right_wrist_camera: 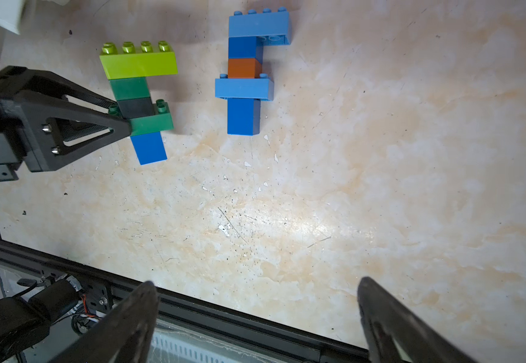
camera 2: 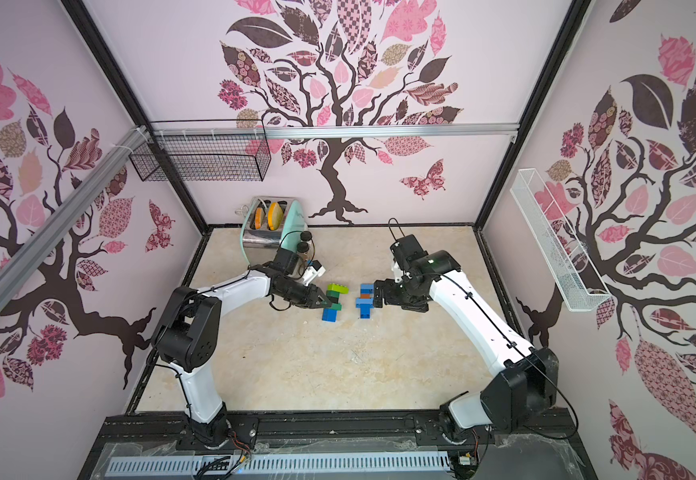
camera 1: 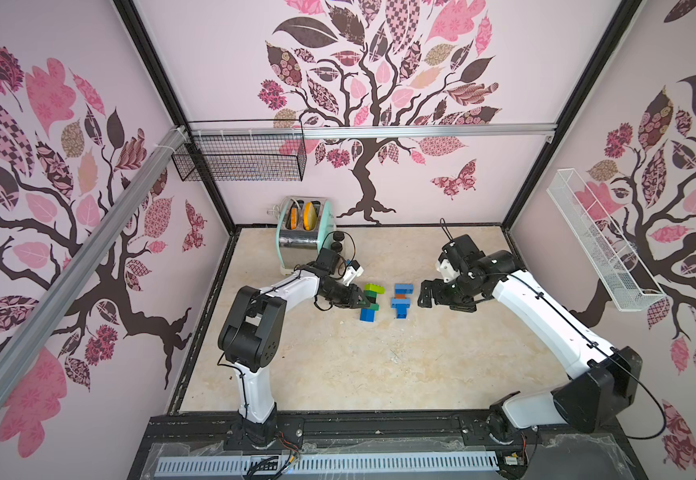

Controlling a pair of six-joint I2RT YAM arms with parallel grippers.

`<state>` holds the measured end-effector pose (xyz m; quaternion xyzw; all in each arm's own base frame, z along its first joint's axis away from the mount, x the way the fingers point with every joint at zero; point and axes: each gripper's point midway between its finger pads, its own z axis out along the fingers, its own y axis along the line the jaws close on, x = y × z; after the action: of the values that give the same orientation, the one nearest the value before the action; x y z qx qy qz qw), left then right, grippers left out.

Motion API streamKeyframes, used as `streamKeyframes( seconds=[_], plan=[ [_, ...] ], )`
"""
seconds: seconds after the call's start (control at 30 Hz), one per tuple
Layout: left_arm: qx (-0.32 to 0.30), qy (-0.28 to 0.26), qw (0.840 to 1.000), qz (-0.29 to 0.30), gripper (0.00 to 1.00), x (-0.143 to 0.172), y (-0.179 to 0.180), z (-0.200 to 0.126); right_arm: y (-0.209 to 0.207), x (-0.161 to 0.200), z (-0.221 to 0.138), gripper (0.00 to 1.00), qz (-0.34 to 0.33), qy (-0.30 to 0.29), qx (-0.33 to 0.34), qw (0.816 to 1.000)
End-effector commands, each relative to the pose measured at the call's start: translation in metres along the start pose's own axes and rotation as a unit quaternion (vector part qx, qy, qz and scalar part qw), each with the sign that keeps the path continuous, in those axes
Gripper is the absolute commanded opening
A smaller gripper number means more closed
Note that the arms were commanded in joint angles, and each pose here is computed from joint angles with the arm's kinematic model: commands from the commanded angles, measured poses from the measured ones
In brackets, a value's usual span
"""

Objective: Assemble the letter f with lego
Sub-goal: Place the lego brick at the center of the board.

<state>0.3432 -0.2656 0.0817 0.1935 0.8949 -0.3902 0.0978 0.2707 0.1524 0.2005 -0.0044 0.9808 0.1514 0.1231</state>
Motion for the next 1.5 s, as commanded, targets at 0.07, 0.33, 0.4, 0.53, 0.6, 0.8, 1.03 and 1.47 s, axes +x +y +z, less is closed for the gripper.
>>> streamKeyframes(
  seconds=[0.07,0.33,0.4,0.53,0.6,0.8,1.03,1.47],
  plan=[
    [-0.017,-0.011,1.000,-0.013,0.29,-0.006,0.014,-0.001,0.002,-0.003,-0.002,1.00,-0.006,-0.006,-0.008,1.000],
    [-0.037,-0.010,0.999,-0.023,0.33,-0.006,0.027,-0.001,0.001,-0.002,-0.002,1.00,-0.005,-0.005,-0.007,1.000],
    [-0.041,-0.011,0.999,-0.026,0.33,-0.007,0.030,-0.001,0.002,-0.003,-0.003,1.00,-0.006,-0.005,-0.009,1.000],
    [-0.047,-0.010,0.998,-0.033,0.33,-0.008,0.035,0.001,0.001,-0.002,-0.003,0.99,-0.006,-0.005,-0.009,1.000],
    [-0.050,-0.012,0.998,-0.034,0.33,-0.009,0.037,0.001,0.002,-0.002,-0.004,0.99,-0.006,-0.005,-0.009,1.000],
    [-0.067,-0.014,0.996,-0.048,0.39,-0.009,0.048,-0.002,0.002,-0.003,-0.005,0.99,-0.006,-0.005,-0.011,1.000],
    [-0.095,-0.017,0.993,-0.072,0.50,-0.007,0.065,-0.008,0.007,-0.005,-0.006,1.00,-0.006,-0.003,-0.023,1.000],
    [-0.230,-0.170,0.954,-0.086,0.98,-0.038,0.032,-0.133,-0.014,-0.062,-0.036,1.00,0.028,-0.147,0.028,0.988]
  ],
)
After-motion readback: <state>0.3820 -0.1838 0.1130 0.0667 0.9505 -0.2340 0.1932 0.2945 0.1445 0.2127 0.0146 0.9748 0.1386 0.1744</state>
